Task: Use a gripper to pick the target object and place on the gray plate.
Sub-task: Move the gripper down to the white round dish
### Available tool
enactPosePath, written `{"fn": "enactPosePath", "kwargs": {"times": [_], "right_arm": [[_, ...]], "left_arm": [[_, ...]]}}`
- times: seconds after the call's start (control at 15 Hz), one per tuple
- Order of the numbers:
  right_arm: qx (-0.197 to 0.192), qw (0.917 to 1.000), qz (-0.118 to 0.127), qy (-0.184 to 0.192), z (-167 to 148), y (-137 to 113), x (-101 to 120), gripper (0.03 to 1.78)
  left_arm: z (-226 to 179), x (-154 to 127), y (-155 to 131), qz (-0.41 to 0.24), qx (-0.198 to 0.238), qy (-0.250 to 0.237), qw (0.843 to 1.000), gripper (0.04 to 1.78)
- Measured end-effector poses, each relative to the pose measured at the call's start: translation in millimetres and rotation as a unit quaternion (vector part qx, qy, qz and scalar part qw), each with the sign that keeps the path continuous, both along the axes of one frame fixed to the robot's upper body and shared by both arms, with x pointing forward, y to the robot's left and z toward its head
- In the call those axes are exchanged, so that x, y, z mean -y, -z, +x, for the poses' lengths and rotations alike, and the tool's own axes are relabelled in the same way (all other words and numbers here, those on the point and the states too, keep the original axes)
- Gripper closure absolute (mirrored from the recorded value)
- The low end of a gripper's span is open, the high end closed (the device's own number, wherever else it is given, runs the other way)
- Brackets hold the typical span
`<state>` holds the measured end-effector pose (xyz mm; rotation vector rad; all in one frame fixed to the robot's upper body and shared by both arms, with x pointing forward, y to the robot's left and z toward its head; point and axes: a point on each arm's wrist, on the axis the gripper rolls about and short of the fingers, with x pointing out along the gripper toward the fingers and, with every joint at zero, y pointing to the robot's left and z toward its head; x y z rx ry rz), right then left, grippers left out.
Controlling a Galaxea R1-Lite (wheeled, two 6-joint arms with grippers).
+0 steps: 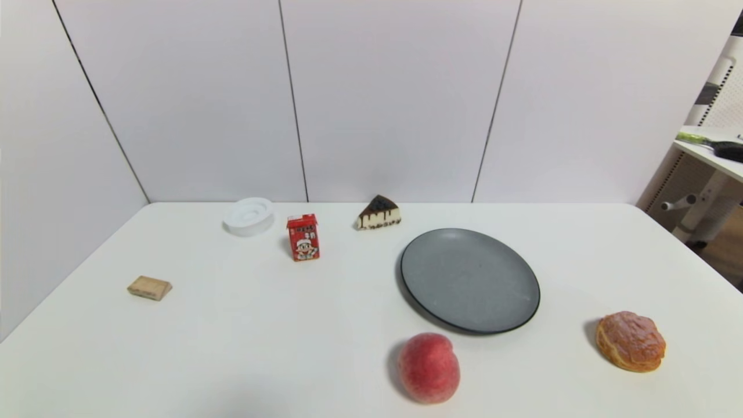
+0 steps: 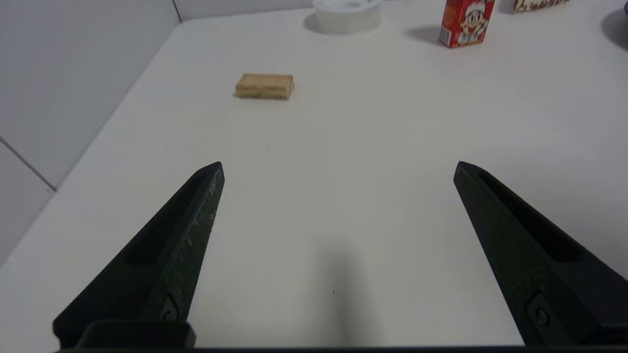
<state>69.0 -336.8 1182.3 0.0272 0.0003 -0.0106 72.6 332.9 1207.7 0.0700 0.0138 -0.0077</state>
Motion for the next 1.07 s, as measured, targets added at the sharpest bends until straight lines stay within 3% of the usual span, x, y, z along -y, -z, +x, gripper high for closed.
{"fn": "enactPosePath", "kwargs": {"times": [0.33, 0.73, 0.87, 1.07], "right_arm": [[0.000, 1.0000, 0.000, 0.000, 0, 0, 0, 0.10], [0.000, 1.0000, 0.000, 0.000, 0, 0, 0, 0.10], [0.000, 1.0000, 0.000, 0.000, 0, 0, 0, 0.10], [0.000, 1.0000, 0.000, 0.000, 0, 0, 0, 0.10]], "left_arm": [[28, 0, -109, 0.019, 0.015, -0.004, 1.000, 0.13], [139, -3, -243, 0.061, 0.035, -0.003, 0.998, 0.13], [191, -3, -265, 0.071, 0.030, 0.012, 0.997, 0.13], [270, -2, -262, 0.076, -0.002, 0.068, 0.995, 0.13]]}}
